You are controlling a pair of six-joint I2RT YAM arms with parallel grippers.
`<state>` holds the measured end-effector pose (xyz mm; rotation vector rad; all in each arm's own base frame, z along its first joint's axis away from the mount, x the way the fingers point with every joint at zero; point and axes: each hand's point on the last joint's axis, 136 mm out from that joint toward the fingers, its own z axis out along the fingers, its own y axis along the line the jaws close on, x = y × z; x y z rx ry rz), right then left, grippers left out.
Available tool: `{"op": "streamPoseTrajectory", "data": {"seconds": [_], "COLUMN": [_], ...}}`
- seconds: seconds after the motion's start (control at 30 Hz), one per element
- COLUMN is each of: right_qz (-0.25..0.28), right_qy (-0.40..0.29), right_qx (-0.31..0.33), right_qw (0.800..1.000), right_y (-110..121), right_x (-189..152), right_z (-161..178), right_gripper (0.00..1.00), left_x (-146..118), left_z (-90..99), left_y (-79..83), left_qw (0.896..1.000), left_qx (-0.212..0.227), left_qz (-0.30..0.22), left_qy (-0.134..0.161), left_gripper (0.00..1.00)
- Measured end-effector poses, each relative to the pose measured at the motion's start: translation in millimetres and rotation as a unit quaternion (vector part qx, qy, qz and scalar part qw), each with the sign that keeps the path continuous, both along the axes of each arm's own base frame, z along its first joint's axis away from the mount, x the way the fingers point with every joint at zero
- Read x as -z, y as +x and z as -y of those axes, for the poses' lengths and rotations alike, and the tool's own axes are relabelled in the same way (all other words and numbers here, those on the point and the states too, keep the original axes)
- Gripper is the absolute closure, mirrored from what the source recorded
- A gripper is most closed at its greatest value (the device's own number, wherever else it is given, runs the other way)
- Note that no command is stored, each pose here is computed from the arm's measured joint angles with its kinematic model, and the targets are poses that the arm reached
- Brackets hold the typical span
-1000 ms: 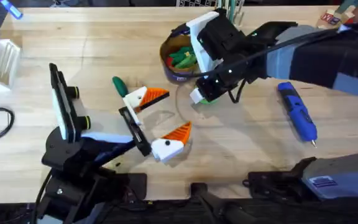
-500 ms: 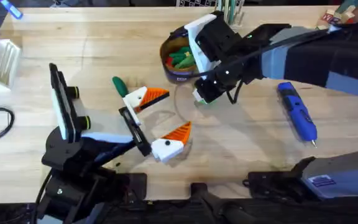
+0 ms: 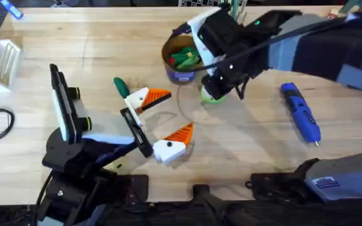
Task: Pick up the gripper from the table and insert it into the empty holder that is missing its gripper. Then pick up a screw, insert it into the mounting hole, and use the screwdriver to tighten it. Finally, clean up the table by picking up the vegetable and placing it into the bucket.
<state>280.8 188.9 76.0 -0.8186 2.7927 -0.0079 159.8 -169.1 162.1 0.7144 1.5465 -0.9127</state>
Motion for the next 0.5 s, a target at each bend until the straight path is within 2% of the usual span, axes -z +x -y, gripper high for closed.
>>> {"op": "streamPoseTrajectory", "data": {"seconds": [0.17, 0.3, 0.4, 0.5], "right_qz": [0.012, 0.041, 0.072, 0.094], "right_qy": [-0.002, 0.019, 0.066, 0.125], "right_qx": [-0.003, -0.019, -0.068, -0.130], "right_qw": [1.000, 0.999, 0.993, 0.979], "right_y": [4, 6, 6, -6], "right_x": [-41, -91, -131, -166], "right_z": [0, -10, -35, -72], "right_gripper": [0.995, 0.995, 0.995, 0.995], "left_x": [0, 0, 0, 0], "left_z": [0.0, 0.0, 0.0, 0.0], "left_y": [0.0, 0.0, 0.0, 0.0], "left_qw": [1.000, 1.000, 1.000, 1.000], "left_qx": [0.000, 0.000, 0.000, 0.000], "left_qz": [0.000, 0.000, 0.000, 0.000], "left_qy": [0.000, 0.000, 0.000, 0.000], "left_gripper": [0.014, 0.014, 0.014, 0.013]}}
